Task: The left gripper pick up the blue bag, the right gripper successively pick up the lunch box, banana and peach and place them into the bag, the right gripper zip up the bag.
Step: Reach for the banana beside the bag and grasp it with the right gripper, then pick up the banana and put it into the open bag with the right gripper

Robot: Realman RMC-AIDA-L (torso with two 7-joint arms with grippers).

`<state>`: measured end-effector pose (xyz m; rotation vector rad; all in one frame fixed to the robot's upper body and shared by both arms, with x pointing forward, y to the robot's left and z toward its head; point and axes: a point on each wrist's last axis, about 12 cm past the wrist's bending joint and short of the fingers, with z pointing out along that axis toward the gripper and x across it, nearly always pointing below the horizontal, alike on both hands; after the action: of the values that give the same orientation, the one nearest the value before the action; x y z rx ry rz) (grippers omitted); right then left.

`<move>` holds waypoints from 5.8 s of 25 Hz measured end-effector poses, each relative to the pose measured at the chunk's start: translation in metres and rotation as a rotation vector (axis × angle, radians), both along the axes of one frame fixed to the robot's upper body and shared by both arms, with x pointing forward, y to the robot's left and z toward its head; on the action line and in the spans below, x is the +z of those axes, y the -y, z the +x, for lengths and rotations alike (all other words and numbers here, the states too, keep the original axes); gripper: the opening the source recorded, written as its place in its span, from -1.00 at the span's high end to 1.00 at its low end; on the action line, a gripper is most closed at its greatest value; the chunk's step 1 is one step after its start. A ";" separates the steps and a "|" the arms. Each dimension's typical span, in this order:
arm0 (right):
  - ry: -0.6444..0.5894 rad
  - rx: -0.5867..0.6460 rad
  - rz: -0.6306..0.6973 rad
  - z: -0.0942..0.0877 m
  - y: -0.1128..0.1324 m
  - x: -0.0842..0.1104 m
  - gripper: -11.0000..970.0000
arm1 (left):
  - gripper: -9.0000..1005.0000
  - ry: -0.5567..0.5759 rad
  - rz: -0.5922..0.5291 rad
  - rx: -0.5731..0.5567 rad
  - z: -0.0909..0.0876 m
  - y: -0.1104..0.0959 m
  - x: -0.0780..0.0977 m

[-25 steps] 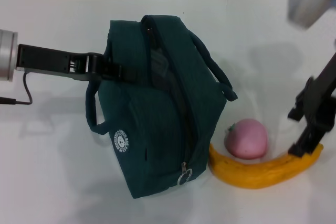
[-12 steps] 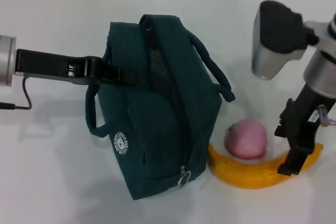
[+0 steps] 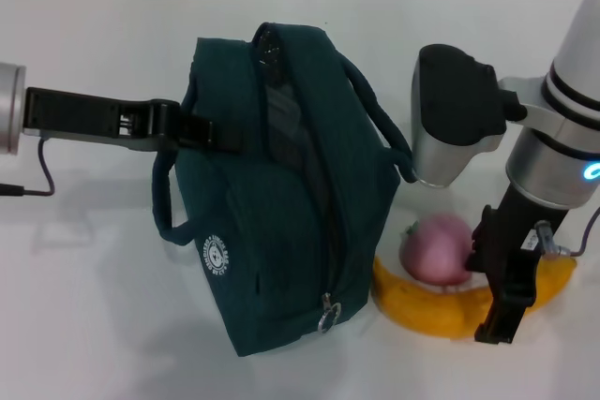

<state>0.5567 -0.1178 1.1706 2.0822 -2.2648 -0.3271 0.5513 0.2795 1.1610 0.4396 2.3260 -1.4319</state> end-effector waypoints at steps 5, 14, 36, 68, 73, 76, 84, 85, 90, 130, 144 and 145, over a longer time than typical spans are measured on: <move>-0.015 0.011 0.006 -0.005 -0.003 0.003 -0.82 | 0.91 -0.006 -0.001 0.005 -0.002 -0.002 -0.002; -0.029 0.031 -0.003 -0.011 -0.009 -0.004 -0.82 | 0.91 -0.005 -0.003 0.004 -0.002 -0.001 -0.002; 0.061 0.076 -0.087 -0.017 -0.022 -0.017 -0.80 | 0.91 0.007 -0.020 -0.016 -0.003 0.001 0.002; 0.087 0.135 -0.125 -0.026 -0.031 -0.017 -0.46 | 0.91 0.020 -0.024 -0.025 -0.002 0.003 0.003; 0.072 0.142 -0.134 -0.027 -0.031 -0.015 -0.09 | 0.91 0.023 -0.023 -0.025 -0.001 0.003 0.003; 0.052 0.132 -0.127 -0.026 -0.030 -0.006 0.06 | 0.91 0.023 -0.022 -0.023 -0.002 0.002 0.003; -0.036 0.003 -0.047 -0.011 -0.001 0.030 0.10 | 0.91 0.033 -0.045 -0.019 -0.003 0.001 0.005; -0.051 -0.013 -0.033 -0.009 0.004 0.033 0.09 | 0.91 0.035 -0.045 -0.020 -0.003 0.001 0.005; -0.091 -0.110 0.039 0.003 0.033 0.044 0.09 | 0.91 0.046 -0.048 -0.027 -0.003 0.002 0.004; 0.093 -0.122 1.409 0.030 0.083 0.102 0.02 | 0.91 0.066 -0.066 -0.035 -0.004 0.004 0.004; -0.001 -0.232 1.520 0.025 0.077 0.026 -0.01 | 0.91 0.068 -0.067 -0.029 -0.004 0.004 0.003; -0.005 -0.238 1.518 0.025 0.077 0.023 -0.01 | 0.91 0.068 -0.067 -0.028 -0.004 0.004 0.003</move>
<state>0.5819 -0.1943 1.1935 1.9315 -2.4120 -2.6717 0.5472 0.2758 1.1638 0.4958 2.2195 -1.4794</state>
